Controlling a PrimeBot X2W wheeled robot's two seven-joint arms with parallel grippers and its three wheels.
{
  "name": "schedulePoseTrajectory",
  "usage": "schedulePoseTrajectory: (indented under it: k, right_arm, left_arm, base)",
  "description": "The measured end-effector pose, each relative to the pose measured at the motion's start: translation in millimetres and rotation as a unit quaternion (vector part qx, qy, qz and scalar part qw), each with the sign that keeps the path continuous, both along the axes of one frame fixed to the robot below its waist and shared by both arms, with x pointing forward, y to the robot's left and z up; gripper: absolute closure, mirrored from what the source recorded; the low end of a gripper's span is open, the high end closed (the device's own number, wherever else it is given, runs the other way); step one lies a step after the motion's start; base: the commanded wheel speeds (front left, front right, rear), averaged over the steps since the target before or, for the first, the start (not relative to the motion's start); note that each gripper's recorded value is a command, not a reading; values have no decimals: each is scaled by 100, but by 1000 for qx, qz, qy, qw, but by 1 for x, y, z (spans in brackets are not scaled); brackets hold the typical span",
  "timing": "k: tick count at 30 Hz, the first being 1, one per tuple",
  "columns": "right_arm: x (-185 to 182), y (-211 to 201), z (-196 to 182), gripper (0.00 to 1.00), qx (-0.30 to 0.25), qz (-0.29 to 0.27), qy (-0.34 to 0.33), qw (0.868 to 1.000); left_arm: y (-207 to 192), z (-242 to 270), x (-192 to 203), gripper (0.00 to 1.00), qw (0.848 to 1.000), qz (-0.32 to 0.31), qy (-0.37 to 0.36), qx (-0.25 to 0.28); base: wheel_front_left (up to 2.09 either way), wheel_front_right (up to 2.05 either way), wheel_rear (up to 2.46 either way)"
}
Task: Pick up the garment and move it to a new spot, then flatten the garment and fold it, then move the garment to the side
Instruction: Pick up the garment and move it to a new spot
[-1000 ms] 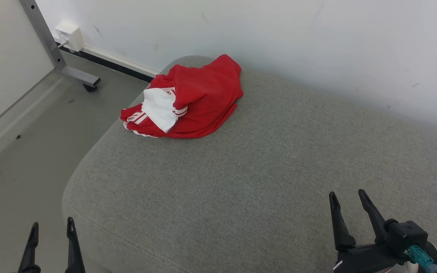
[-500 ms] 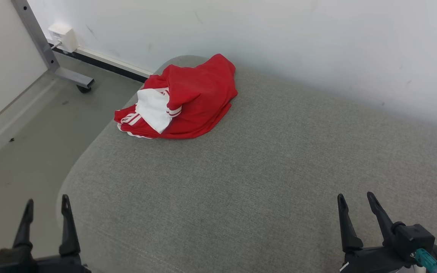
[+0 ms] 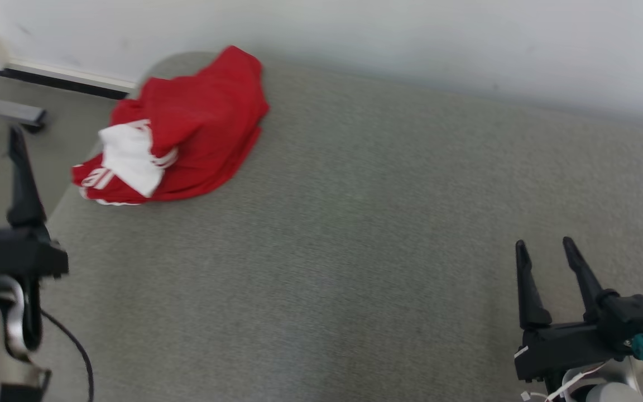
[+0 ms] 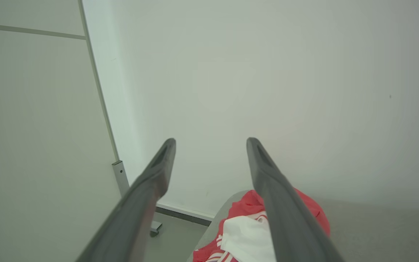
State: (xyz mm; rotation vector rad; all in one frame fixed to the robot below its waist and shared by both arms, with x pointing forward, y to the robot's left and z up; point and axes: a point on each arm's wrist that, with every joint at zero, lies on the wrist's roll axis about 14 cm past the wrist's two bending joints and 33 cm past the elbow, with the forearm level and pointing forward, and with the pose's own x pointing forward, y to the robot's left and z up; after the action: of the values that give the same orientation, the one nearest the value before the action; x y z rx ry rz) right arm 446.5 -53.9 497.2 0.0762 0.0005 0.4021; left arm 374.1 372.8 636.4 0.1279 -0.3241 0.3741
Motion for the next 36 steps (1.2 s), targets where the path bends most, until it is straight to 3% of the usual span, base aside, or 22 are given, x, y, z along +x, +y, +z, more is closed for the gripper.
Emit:
schedulePoseTrajectory:
  k: [8, 14, 19, 29, 34, 35, 36]
  right_arm:
    - [10, -61, -21, 0, -10, -82, 14, 996]
    - [11, -97, -38, 0, -21, -128, 31, 991]
    - [9, -114, -50, 0, -30, -150, 44, 987]
    - [5, -133, -61, 0, -43, -174, 59, 982]
    - [5, -133, -56, 0, -44, -173, 54, 982]
    - [5, -133, -55, 0, -44, -174, 53, 982]
    - [5, -134, -55, 0, -44, -174, 52, 982]
  left_arm:
    - [-15, 3, 94, 0, 998, -50, 25, -2]
    - [-24, -48, 151, 0, 990, -71, 115, -25]
    - [-28, -96, 174, 0, 978, -77, 188, -51]
    - [-34, -197, 179, 0, 921, -72, 364, -115]
    - [-41, -232, 159, 0, 878, -69, 456, -131]
    - [-41, -234, 159, 22, 875, -70, 461, -131]
    - [-42, -235, 158, 64, 872, -72, 465, -135]
  base:
    - [0, 0, 0]
    - [0, 0, 0]
    - [0, 0, 0]
    - [0, 0, 0]
    - [0, 0, 0]
    - [0, 0, 0]
    - [0, 0, 0]
